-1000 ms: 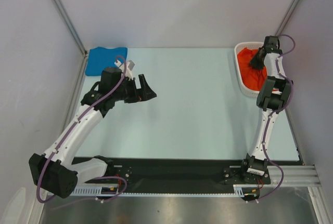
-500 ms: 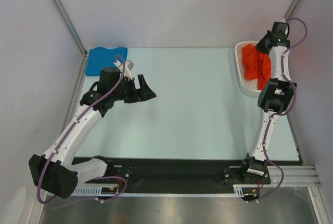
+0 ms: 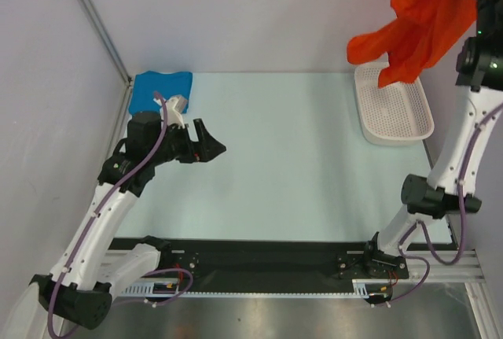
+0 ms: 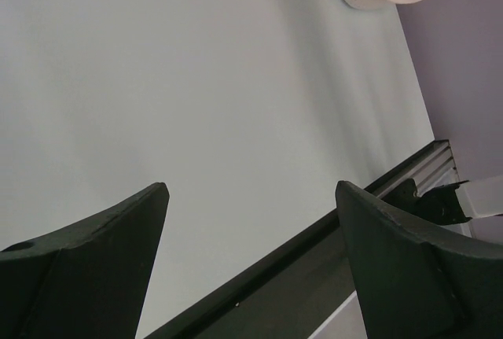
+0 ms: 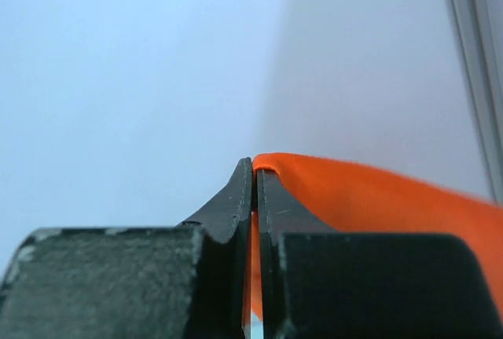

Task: Fold and stack the t-shirts
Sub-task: Move the tshirt to the center of the board

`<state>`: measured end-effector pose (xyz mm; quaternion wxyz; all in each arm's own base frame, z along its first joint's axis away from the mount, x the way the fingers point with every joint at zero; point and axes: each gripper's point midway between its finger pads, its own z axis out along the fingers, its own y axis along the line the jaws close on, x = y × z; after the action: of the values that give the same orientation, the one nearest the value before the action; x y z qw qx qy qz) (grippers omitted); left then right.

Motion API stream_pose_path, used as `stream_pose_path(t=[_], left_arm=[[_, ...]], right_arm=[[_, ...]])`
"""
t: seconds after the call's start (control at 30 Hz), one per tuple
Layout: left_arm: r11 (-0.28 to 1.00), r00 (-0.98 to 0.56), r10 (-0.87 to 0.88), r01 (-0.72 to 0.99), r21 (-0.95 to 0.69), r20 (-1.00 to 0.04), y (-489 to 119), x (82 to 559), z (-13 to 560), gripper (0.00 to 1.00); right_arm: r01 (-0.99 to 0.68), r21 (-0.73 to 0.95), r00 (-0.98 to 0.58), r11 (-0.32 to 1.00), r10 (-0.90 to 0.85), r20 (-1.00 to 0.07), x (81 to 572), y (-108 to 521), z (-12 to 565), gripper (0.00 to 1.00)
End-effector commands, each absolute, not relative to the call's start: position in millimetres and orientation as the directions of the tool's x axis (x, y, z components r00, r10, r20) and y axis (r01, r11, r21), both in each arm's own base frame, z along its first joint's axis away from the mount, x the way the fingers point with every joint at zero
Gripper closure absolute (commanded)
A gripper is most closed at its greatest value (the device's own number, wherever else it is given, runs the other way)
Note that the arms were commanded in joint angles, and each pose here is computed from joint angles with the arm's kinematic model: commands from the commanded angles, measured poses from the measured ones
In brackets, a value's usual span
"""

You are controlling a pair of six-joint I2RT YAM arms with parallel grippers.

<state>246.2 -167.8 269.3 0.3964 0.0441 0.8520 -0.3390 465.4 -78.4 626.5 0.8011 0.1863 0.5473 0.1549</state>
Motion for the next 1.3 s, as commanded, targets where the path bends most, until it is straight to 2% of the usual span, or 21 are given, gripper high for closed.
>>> stream_pose_path(t=[0.0,0.13,0.3,0.37,0.53,0.6,0.63,0.67,0.73,0.77,0.8,0.87,0.9,0.93,1.0,1.07,1.2,1.27], left_arm=[[0.785,-0.671,-0.159,0.359,-0.505,-0.724,-163,233,268,0.06],[0.818,-0.649,-0.153,0.340,-0.464,-0.745,-154,224,270,0.06],[0.846,-0.606,-0.148,0.332,-0.417,-0.782,-144,216,284,0.05],[0.856,-0.586,-0.150,0.326,-0.401,-0.796,-139,213,291,0.05],[0.876,-0.545,-0.171,0.298,-0.379,-0.821,-126,206,304,0.05],[0.901,-0.503,-0.186,0.254,-0.350,-0.844,-111,203,314,0.04],[0.906,-0.481,-0.196,0.246,-0.346,-0.855,-106,201,322,0.04],[0.906,-0.458,-0.205,0.246,-0.346,-0.865,-102,196,329,0.03],[0.921,-0.410,-0.228,0.204,-0.332,-0.883,-88,192,341,0.02],[0.922,-0.397,-0.236,0.198,-0.334,-0.887,-85,190,345,0.02],[0.920,-0.377,-0.247,0.197,-0.338,-0.893,-81,185,350,0.02],[0.918,-0.361,-0.260,0.195,-0.345,-0.896,-79,181,354,0.02],[0.915,-0.361,-0.267,0.196,-0.352,-0.894,-78,177,355,0.02],[0.914,-0.369,-0.268,0.196,-0.356,-0.890,-79,176,352,0.02],[0.910,-0.380,-0.268,0.201,-0.362,-0.885,-80,174,349,0.03],[0.905,-0.413,-0.255,0.218,-0.366,-0.875,-86,174,341,0.03],[0.883,-0.512,-0.201,0.274,-0.380,-0.835,-108,181,317,0.05],[0.859,-0.593,-0.159,0.312,-0.407,-0.789,-127,188,298,0.09]], right_arm=[[-0.215,0.393,0.494,0.894,0.446,-0.746,380,-42,708,1.00],[-0.285,0.356,0.505,0.890,0.455,-0.734,319,-15,731,1.00],[-0.382,0.352,0.412,0.855,0.498,-0.763,275,22,722,1.00],[-0.441,0.363,0.330,0.820,0.525,-0.785,265,41,708,1.00],[-0.531,0.482,0.001,0.697,0.570,-0.822,281,93,651,1.00],[-0.574,0.530,-0.193,0.625,0.526,-0.829,285,153,609,1.00],[-0.560,0.531,-0.221,0.636,0.504,-0.835,291,171,592,1.00],[-0.534,0.563,-0.313,0.630,0.472,-0.824,303,194,558,1.00],[-0.546,0.610,-0.442,0.575,0.420,-0.792,295,248,521,1.00],[-0.536,0.638,-0.506,0.552,0.395,-0.767,299,271,500,0.98],[-0.528,0.656,-0.561,0.539,0.359,-0.746,301,292,473,0.80],[-0.504,0.697,-0.660,0.511,0.293,-0.692,292,328,443,0.60],[-0.503,0.715,-0.715,0.486,0.231,-0.660,292,349,423,0.43],[-0.506,0.724,-0.739,0.468,0.198,-0.644,286,359,418,0.36],[-0.495,0.699,-0.760,0.516,0.133,-0.636,285,361,402,0.26],[-0.443,0.676,-0.789,0.589,0.102,-0.606,288,343,381,0.24],[-0.308,0.589,-0.842,0.747,0.074,-0.535,288,289,326,0.30],[-0.221,0.538,-0.882,0.813,0.069,-0.466,269,259,285,0.32]])
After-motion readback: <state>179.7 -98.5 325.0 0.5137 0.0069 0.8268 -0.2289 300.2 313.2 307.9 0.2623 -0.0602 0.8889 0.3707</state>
